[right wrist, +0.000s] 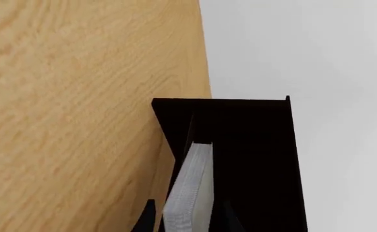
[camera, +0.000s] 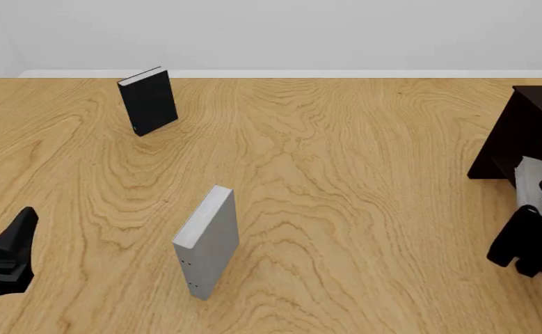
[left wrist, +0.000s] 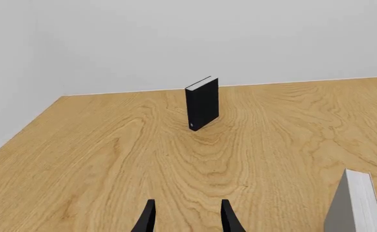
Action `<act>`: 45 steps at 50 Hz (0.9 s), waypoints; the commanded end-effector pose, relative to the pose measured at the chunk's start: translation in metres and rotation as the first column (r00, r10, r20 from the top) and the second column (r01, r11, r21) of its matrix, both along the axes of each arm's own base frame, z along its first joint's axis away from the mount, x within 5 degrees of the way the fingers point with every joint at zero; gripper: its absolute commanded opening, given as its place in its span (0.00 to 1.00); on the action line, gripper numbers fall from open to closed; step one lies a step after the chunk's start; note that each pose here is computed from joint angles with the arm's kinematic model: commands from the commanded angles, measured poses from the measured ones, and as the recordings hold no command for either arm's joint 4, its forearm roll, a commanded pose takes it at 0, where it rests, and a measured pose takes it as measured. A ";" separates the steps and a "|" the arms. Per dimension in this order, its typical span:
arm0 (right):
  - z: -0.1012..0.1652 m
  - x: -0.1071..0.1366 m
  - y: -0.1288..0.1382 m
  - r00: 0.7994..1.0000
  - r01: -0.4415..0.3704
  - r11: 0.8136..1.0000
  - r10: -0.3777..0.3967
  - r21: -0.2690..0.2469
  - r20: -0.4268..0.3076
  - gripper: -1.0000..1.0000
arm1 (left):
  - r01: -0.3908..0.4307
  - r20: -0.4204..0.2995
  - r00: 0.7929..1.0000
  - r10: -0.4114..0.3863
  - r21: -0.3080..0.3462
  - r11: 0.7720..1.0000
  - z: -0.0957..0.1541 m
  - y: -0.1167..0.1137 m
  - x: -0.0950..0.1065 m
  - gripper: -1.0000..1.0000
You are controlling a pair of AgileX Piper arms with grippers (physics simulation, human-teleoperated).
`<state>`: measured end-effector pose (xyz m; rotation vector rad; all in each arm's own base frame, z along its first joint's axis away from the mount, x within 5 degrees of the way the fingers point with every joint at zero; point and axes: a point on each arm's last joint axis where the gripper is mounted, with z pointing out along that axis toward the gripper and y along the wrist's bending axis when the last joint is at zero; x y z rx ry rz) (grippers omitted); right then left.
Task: Pick up the book on the right and place it on the cabinet shelf.
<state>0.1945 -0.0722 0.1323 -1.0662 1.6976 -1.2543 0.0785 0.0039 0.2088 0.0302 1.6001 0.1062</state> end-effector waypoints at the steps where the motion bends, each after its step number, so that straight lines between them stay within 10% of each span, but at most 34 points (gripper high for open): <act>1: -0.002 -0.001 0.001 1.000 0.003 1.000 -0.003 0.021 -0.004 1.00 | 0.002 0.000 1.000 -0.002 0.000 1.000 0.000 0.000 0.000 1.00; 45: -0.002 0.008 0.014 0.998 -0.069 0.997 0.068 0.028 0.005 1.00 | 0.002 -0.006 1.000 -0.002 -0.002 1.000 -0.001 0.000 -0.001 1.00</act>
